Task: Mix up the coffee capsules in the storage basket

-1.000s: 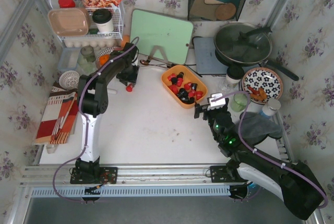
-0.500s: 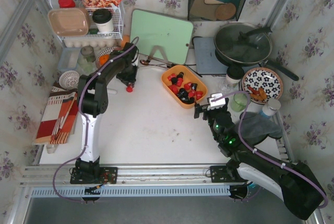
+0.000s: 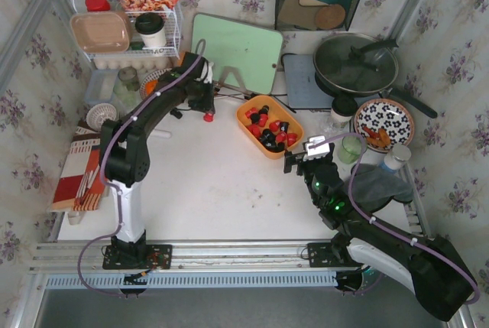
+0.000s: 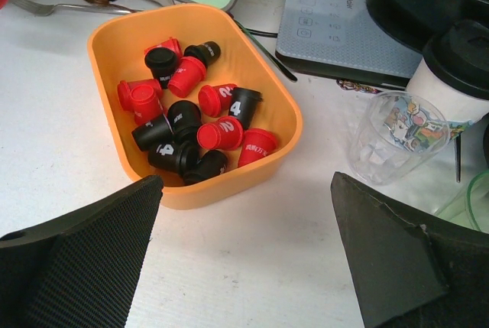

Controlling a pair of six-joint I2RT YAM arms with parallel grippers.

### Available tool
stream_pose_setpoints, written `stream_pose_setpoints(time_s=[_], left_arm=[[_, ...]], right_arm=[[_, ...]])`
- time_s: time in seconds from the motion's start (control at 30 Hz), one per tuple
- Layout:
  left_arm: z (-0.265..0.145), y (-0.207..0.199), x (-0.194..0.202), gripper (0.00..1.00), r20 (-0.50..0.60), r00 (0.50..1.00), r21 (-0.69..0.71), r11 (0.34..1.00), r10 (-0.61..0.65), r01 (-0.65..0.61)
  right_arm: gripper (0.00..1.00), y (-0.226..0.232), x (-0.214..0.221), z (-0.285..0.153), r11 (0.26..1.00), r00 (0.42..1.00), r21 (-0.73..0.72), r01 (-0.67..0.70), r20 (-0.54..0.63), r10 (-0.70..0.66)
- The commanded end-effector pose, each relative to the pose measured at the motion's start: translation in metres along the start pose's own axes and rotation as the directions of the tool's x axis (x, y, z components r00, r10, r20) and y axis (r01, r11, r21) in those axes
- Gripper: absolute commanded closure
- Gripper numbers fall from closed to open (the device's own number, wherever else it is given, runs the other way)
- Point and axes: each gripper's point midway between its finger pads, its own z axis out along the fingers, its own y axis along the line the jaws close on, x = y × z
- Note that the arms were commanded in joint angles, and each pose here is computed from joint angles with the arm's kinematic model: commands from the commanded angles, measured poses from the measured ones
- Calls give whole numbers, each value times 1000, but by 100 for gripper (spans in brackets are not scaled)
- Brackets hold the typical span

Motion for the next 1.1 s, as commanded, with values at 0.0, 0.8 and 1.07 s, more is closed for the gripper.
stream_pose_setpoints(time_s=[0.0, 0.8, 1.07], left_arm=[[-9, -38, -35, 77, 197, 979, 84, 994, 53, -71], [51, -201, -95, 74, 582, 813, 393, 873, 6, -288], [63, -199, -94, 34, 572, 820, 374, 888, 7, -268]], right_arm=[[0, 0, -7, 1, 1000, 1000, 4, -11, 20, 11], [0, -2, -11, -1, 1000, 999, 6, -19, 32, 19], [0, -2, -12, -1, 1000, 999, 6, -21, 35, 21]])
